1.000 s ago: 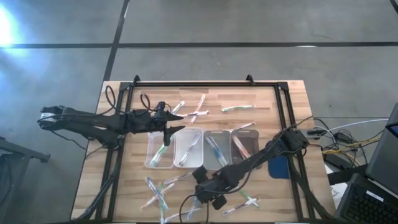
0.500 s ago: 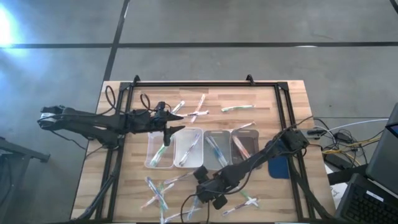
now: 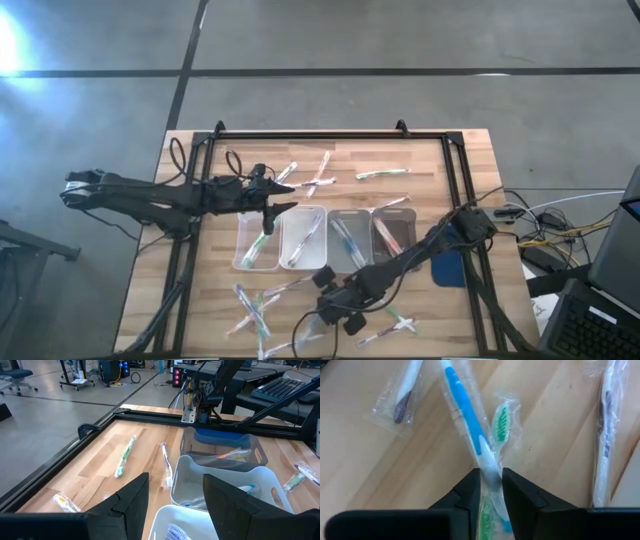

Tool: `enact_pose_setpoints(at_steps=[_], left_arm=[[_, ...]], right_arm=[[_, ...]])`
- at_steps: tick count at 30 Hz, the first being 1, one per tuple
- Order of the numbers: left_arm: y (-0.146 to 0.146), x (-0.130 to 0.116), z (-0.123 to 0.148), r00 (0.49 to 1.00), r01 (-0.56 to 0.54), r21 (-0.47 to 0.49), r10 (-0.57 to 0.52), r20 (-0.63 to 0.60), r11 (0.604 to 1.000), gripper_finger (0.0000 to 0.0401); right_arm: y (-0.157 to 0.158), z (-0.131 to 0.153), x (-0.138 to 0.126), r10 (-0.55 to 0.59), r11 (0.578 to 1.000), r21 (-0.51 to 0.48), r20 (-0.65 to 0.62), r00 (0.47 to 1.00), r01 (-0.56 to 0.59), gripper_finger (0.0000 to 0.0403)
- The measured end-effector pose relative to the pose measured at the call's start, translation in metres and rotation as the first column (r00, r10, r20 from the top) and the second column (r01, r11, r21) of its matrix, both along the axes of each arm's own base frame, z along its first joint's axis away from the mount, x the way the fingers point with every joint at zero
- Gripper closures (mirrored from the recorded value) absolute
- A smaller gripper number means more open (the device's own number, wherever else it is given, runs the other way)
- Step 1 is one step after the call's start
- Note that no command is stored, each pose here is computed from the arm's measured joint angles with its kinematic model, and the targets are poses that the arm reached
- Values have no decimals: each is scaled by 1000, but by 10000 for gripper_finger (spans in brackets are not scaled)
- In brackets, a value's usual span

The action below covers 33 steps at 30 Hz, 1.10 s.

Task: Pick & Place Toothbrushes
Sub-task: Put the blue toothbrush into the gray bin

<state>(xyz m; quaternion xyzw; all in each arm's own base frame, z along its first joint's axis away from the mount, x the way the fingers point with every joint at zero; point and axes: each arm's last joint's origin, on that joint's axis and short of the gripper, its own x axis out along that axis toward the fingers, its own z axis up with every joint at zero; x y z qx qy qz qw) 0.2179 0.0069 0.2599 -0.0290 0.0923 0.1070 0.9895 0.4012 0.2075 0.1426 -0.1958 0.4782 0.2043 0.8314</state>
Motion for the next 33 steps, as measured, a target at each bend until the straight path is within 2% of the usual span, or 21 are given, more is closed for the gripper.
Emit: enact_pose_setpoints(at_steps=[7, 19, 24, 33], left_arm=[[0, 0, 0, 1000, 0, -1, 0, -2, 1000, 211], [0, 0, 0, 1000, 0, -1, 0, -1, 1000, 211], [0, 0, 0, 1000, 0, -1, 0, -1, 1000, 211], [0, 0, -1, 1000, -1, -7, 1, -4, 1000, 211]], right_arm=[[-4, -5, -2, -7, 1000, -9, -11, 1000, 7, 360], [-4, 0, 0, 0, 1000, -10, -16, 1000, 0, 387], [-2, 13, 2, 4, 1000, -15, -27, 1000, -4, 389], [0, 56, 1, -11, 999, -38, -86, 996, 8, 393]])
